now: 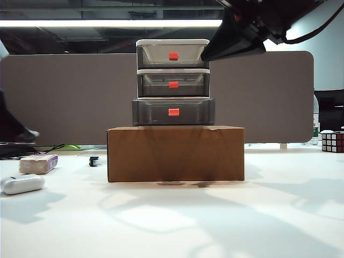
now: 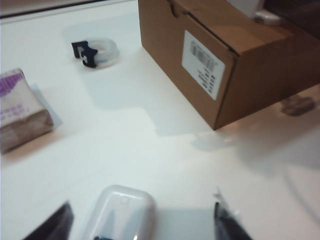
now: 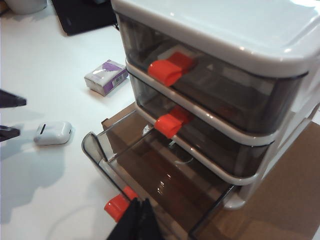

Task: Open the third layer of the drawer on the table, pick up the earphone case on the table and put it in, and finally close the drawer.

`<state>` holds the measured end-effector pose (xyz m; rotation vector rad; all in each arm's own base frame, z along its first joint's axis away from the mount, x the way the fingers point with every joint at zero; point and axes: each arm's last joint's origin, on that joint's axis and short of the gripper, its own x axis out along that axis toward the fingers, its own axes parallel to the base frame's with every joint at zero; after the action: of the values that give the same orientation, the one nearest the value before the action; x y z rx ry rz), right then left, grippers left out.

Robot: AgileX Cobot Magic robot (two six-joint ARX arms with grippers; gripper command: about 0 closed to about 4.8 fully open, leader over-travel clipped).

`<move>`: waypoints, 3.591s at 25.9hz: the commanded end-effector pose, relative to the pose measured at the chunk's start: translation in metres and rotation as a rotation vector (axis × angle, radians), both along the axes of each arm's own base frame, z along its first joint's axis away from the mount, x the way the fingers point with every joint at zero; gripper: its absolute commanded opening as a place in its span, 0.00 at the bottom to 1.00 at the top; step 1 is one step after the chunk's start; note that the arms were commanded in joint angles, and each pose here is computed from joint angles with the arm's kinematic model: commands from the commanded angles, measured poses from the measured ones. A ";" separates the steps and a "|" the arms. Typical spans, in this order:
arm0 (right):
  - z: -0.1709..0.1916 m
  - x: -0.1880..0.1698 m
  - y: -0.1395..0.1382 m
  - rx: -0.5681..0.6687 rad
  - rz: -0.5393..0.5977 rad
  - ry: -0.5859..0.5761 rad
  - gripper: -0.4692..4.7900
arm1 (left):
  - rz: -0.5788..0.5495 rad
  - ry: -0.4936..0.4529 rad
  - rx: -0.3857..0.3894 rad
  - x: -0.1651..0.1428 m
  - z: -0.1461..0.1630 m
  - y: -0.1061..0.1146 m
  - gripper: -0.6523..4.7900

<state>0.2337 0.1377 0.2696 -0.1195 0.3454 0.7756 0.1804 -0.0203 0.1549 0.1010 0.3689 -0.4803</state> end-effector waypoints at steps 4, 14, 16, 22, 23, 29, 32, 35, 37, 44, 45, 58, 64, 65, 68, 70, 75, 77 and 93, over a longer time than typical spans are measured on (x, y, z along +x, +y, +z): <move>0.000 -0.001 0.000 -0.009 0.006 0.006 0.08 | -0.059 0.043 0.124 0.024 -0.004 -0.001 0.76; -0.001 -0.002 -0.001 -0.017 0.006 0.019 0.08 | -0.116 0.140 0.225 0.043 -0.002 0.010 0.81; -0.001 -0.001 -0.001 -0.017 0.006 0.019 0.08 | -0.118 0.168 0.195 0.041 -0.004 0.017 0.81; -0.001 -0.001 -0.001 -0.017 0.005 0.019 0.08 | -0.148 0.200 0.165 0.042 -0.009 0.018 0.81; -0.001 -0.001 -0.001 -0.017 0.005 0.019 0.08 | -0.149 0.212 0.163 0.043 -0.012 0.018 0.81; -0.001 -0.001 -0.001 -0.018 0.002 0.019 0.08 | -0.156 0.270 0.157 0.056 -0.022 0.018 0.80; -0.001 -0.001 -0.001 -0.018 0.002 0.018 0.08 | -0.160 0.297 0.155 0.062 -0.028 0.018 0.80; -0.001 -0.001 -0.001 -0.018 0.001 0.017 0.08 | -0.163 0.319 0.152 0.062 -0.033 0.018 0.80; -0.001 -0.001 -0.001 -0.018 0.000 0.016 0.08 | -0.166 0.327 0.153 0.063 -0.035 0.018 0.77; -0.001 -0.001 -0.001 -0.019 -0.003 0.016 0.08 | -0.204 0.329 0.123 0.062 -0.037 0.017 0.43; -0.001 -0.001 -0.001 -0.019 -0.004 0.016 0.08 | -0.219 0.328 0.109 0.062 -0.037 0.017 0.42; -0.001 -0.001 -0.001 -0.019 -0.004 0.016 0.08 | -0.339 -0.012 0.061 0.045 0.037 0.001 0.23; 0.001 -0.001 -0.002 -0.020 -0.022 0.004 0.08 | -0.483 -0.204 0.113 0.055 0.092 -0.059 0.29; 0.001 -0.001 -0.002 -0.019 -0.022 0.003 0.08 | -0.509 -0.225 0.114 0.062 0.102 -0.073 0.29; 0.004 -0.002 -0.003 -0.014 -0.023 -0.005 0.08 | -0.558 -0.225 0.107 0.082 0.109 -0.092 0.29; 0.006 -0.004 -0.004 -0.011 -0.026 -0.014 0.08 | -0.601 -0.209 0.104 0.095 0.108 -0.110 0.29; 0.006 -0.004 -0.004 -0.012 -0.025 -0.012 0.08 | -0.692 -0.183 0.109 0.101 0.092 -0.150 0.29; 0.006 -0.005 -0.004 -0.015 -0.025 -0.007 0.08 | -0.684 -0.167 0.128 0.102 0.084 -0.157 0.29; 0.005 -0.005 -0.004 -0.019 -0.024 0.001 0.08 | -0.559 -0.169 0.186 0.106 0.082 -0.155 0.59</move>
<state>0.2290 0.1334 0.2715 -0.1322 0.3695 0.7453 0.2863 -0.1761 0.2356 0.4358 0.2150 -0.9920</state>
